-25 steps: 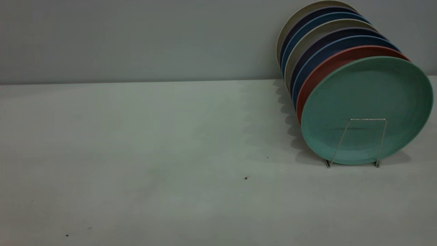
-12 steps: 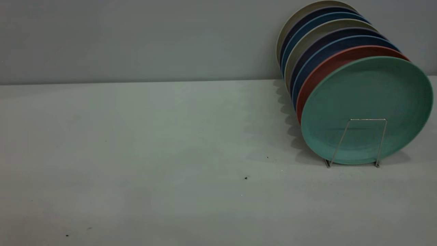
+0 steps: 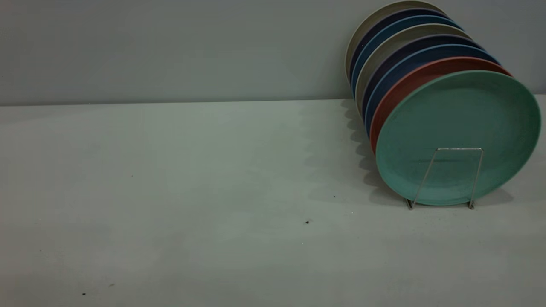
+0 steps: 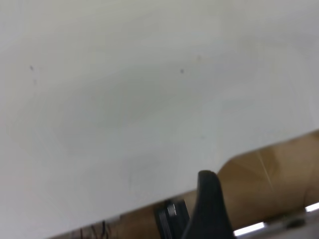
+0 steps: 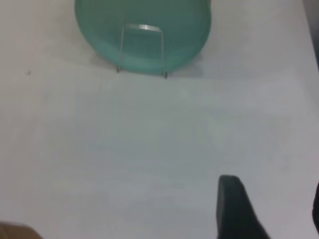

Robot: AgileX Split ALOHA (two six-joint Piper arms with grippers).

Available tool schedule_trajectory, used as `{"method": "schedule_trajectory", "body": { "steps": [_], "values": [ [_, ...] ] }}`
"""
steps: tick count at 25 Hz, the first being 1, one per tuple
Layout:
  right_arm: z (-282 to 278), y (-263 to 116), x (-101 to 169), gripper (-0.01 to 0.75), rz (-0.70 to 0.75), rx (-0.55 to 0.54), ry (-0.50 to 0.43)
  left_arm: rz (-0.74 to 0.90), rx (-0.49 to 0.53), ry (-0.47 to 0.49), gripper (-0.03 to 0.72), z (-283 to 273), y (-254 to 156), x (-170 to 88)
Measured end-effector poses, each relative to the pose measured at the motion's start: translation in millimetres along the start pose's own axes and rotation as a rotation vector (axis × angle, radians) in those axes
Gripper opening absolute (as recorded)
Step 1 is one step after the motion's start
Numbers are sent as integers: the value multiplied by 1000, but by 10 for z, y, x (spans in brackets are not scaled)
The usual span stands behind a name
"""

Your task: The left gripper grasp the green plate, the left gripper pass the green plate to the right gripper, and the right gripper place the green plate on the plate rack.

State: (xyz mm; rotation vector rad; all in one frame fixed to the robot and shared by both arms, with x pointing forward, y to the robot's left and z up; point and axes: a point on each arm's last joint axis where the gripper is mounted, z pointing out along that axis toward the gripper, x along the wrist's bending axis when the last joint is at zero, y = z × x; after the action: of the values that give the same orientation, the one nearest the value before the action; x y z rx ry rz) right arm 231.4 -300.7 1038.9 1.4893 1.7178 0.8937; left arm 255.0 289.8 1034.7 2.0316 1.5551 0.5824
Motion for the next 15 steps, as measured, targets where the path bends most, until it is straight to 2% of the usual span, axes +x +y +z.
{"method": "schedule_trajectory", "body": {
  "steps": [7, 15],
  "values": [
    [-1, -2, 0, 390, 0, 1, 0, 27, -204, 40, 591, -192, -254, -76],
    [-1, -2, 0, 390, 0, 1, 0, 8, -203, 60, 591, -199, -276, -87]
  ]
}}
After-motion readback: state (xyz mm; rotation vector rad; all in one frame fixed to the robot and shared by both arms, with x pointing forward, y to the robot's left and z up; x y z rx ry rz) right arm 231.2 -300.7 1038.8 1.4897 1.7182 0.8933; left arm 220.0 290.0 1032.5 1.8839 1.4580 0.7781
